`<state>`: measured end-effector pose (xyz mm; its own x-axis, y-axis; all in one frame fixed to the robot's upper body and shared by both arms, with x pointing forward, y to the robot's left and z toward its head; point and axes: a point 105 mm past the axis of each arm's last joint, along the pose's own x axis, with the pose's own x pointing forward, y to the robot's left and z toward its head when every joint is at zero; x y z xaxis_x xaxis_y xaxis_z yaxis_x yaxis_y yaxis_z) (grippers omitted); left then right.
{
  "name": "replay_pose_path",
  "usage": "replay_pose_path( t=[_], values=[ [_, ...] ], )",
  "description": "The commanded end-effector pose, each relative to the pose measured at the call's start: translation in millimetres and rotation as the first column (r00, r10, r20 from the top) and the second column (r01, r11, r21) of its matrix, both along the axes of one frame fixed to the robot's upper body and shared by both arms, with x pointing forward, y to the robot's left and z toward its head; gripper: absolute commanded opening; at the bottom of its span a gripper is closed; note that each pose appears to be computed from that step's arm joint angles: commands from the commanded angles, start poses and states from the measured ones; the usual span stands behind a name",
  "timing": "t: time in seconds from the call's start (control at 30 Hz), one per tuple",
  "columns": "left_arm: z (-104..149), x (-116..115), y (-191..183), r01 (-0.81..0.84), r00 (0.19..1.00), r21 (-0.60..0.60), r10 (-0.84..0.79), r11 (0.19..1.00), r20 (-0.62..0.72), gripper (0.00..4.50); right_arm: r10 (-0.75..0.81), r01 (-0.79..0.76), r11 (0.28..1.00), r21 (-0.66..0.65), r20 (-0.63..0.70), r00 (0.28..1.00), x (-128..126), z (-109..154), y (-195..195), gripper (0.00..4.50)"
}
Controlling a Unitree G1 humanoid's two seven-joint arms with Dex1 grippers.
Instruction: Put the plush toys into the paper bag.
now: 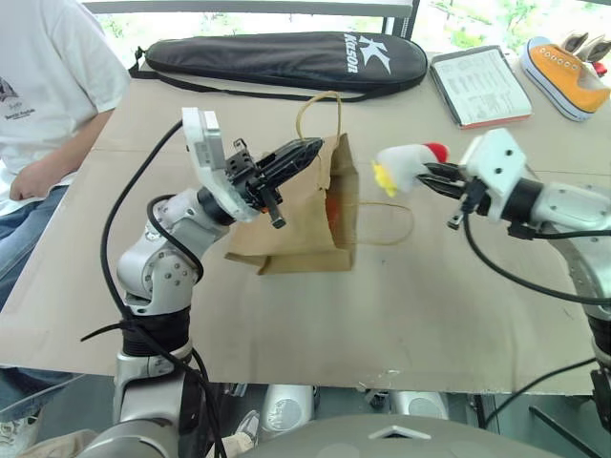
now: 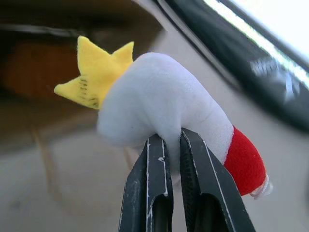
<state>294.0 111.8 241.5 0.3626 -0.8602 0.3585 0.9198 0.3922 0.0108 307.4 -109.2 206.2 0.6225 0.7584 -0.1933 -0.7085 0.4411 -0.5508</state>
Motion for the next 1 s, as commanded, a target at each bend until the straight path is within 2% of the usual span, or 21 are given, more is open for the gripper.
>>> replay_pose_path(
  t=[0.03,0.17,0.33,0.4,0.43,0.6,0.7,0.83,0.93,1.0],
  values=[
    [18,-4,-11,0.054,0.996,0.01,-0.055,0.998,0.072,0.0,0.216,-0.212,0.972,-0.098,0.037,0.976,-1,-17,49,0.1],
    [10,4,-18,0.033,0.997,0.05,-0.036,0.998,0.07,0.0,0.489,-0.473,0.863,-0.176,0.063,0.87,-13,-28,103,0.1],
    [-5,2,-27,0.037,0.997,0.082,-0.042,0.996,0.061,0.0,0.639,-0.598,0.753,-0.275,0.088,0.764,-7,-44,142,0.1],
    [-11,2,-27,0.019,0.998,0.087,-0.023,0.996,0.05,0.0,0.684,-0.633,0.698,-0.335,0.048,0.728,-5,-58,147,0.71],
    [-12,2,-26,0.011,0.999,0.085,-0.015,0.996,0.049,0.0,0.686,-0.637,0.697,-0.329,0.045,0.726,-3,-60,148,1.01],
    [-12,0,-13,-0.055,0.998,0.065,0.052,0.996,0.047,0.0,0.61,-0.588,0.778,-0.222,0.04,0.792,5,-51,131,3.38],
    [-12,2,1,-0.106,0.993,0.071,0.102,0.992,0.051,0.0,0.488,-0.476,0.867,-0.148,0.055,0.871,5,-29,100,3.38],
    [-10,2,7,-0.114,0.992,0.067,0.11,0.991,0.063,0.0,0.348,-0.348,0.937,-0.031,-0.005,0.938,-4,-13,72,3.38],
    [-8,3,9,-0.109,0.992,0.064,0.104,0.992,0.075,0.0,0.25,-0.248,0.968,0.032,-0.11,0.962,-14,-14,51,3.38],
    [-7,4,8,-0.099,0.992,0.06,0.094,0.993,0.084,0.0,0.14,-0.133,0.99,0.044,-0.22,0.965,-14,-28,33,3.38]
  ],
)
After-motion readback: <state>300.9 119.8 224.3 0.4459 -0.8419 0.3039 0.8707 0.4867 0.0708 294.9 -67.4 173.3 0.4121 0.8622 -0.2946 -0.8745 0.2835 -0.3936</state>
